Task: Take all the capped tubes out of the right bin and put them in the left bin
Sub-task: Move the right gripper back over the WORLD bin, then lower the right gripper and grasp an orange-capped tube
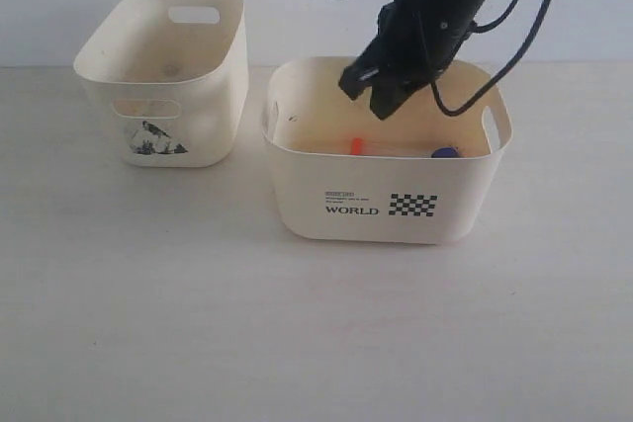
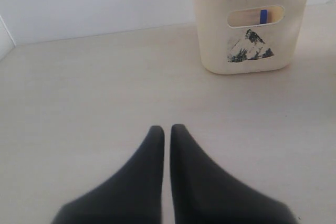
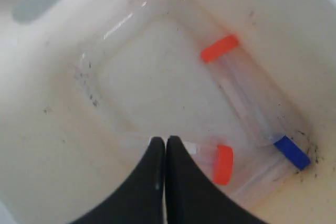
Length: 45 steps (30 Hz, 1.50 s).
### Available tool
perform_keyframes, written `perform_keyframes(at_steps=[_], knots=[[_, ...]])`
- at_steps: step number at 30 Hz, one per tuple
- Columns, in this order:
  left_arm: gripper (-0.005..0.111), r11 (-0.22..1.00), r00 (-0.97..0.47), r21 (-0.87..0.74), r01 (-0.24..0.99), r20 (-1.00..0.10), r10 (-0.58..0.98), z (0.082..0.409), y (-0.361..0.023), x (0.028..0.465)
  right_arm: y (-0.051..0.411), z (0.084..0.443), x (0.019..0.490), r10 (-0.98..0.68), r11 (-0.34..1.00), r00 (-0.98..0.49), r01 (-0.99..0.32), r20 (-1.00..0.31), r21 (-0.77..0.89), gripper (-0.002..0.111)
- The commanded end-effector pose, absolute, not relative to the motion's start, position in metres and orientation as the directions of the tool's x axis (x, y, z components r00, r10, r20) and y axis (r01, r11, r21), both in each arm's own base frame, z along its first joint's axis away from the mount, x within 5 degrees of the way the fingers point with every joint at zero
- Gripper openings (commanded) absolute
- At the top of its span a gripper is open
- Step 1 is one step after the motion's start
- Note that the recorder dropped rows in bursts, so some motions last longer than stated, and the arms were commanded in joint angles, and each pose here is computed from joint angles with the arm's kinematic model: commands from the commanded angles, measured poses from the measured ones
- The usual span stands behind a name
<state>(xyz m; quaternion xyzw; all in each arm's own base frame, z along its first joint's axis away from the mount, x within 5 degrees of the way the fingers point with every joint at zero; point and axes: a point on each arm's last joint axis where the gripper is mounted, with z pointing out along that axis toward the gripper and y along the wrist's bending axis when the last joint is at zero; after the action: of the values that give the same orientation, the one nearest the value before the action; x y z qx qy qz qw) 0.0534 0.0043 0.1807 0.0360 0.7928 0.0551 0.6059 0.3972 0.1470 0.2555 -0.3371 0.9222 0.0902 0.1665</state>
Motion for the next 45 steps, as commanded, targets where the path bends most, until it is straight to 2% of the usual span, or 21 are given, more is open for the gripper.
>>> perform_keyframes(at_steps=[1, 6, 7, 8, 10, 11, 12, 15, 22, 27, 32, 38, 45], knots=[[0.004, 0.993, -0.254, 0.115, -0.012, -0.961, 0.109, 0.182, 0.004, 0.053, 0.144, 0.229, 0.401, -0.781, 0.587, -0.564, -0.809, -0.268, -0.008, 0.0], [0.004, 0.993, -0.252, 0.115, -0.012, -0.962, 0.109, 0.183, 0.004, 0.054, 0.14, 0.211, 0.413, -0.815, 0.56, -0.529, -0.823, -0.234, -0.091, 0.0], [0.004, 0.993, -0.252, 0.115, -0.012, -0.962, 0.109, 0.183, 0.004, 0.054, 0.14, 0.206, 0.414, -0.819, 0.557, -0.529, -0.825, -0.221, -0.09, 0.004], [0.004, 0.993, -0.252, 0.115, -0.012, -0.962, 0.109, 0.183, 0.004, 0.054, 0.14, 0.201, 0.415, -0.822, 0.555, -0.529, -0.827, -0.211, -0.091, 0.012], [0.004, 0.993, -0.252, 0.115, -0.012, -0.962, 0.109, 0.183, 0.004, 0.054, 0.141, 0.192, 0.421, -0.836, 0.532, -0.501, -0.839, -0.223, -0.113, 0.037], [0.004, 0.993, -0.252, 0.115, -0.012, -0.962, 0.109, 0.183, 0.004, 0.054, 0.142, 0.19, 0.423, -0.858, 0.496, -0.46, -0.857, -0.229, -0.139, 0.043], [0.004, 0.993, -0.252, 0.115, -0.012, -0.962, 0.109, 0.183, 0.004, 0.054, 0.145, 0.187, 0.427, -0.871, 0.473, -0.429, -0.864, -0.237, -0.173, 0.045], [0.004, 0.993, -0.252, 0.115, -0.012, -0.962, 0.109, 0.183, 0.004, 0.054, 0.149, 0.183, 0.431, -0.891, 0.441, -0.389, -0.863, -0.234, -0.248, 0.045], [0.004, 0.993, -0.252, 0.115, -0.012, -0.962, 0.109, 0.183, 0.004, 0.054, 0.155, 0.184, 0.435, -0.889, 0.443, -0.374, -0.845, -0.263, -0.298, 0.045], [0.004, 0.993, -0.252, 0.115, -0.012, -0.962, 0.109, 0.183, 0.004, 0.054, 0.155, 0.184, 0.436, -0.881, 0.459, -0.385, -0.837, -0.274, -0.299, 0.045], [0.004, 0.993, -0.252, 0.115, -0.012, -0.962, 0.109, 0.183, 0.004, 0.054, 0.156, 0.167, 0.435, -0.872, 0.481, -0.427, -0.84, -0.239, -0.251, 0.045], [0.004, 0.993, -0.252, 0.115, -0.012, -0.962, 0.109, 0.183, 0.004, 0.054, 0.155, 0.152, 0.438, -0.881, 0.467, -0.423, -0.849, -0.212, -0.248, 0.058], [0.004, 0.993, -0.252, 0.115, -0.012, -0.962, 0.109, 0.183, 0.004, 0.054, 0.155, 0.153, 0.441, -0.891, 0.449, -0.4, -0.845, -0.216, -0.29, 0.058]])
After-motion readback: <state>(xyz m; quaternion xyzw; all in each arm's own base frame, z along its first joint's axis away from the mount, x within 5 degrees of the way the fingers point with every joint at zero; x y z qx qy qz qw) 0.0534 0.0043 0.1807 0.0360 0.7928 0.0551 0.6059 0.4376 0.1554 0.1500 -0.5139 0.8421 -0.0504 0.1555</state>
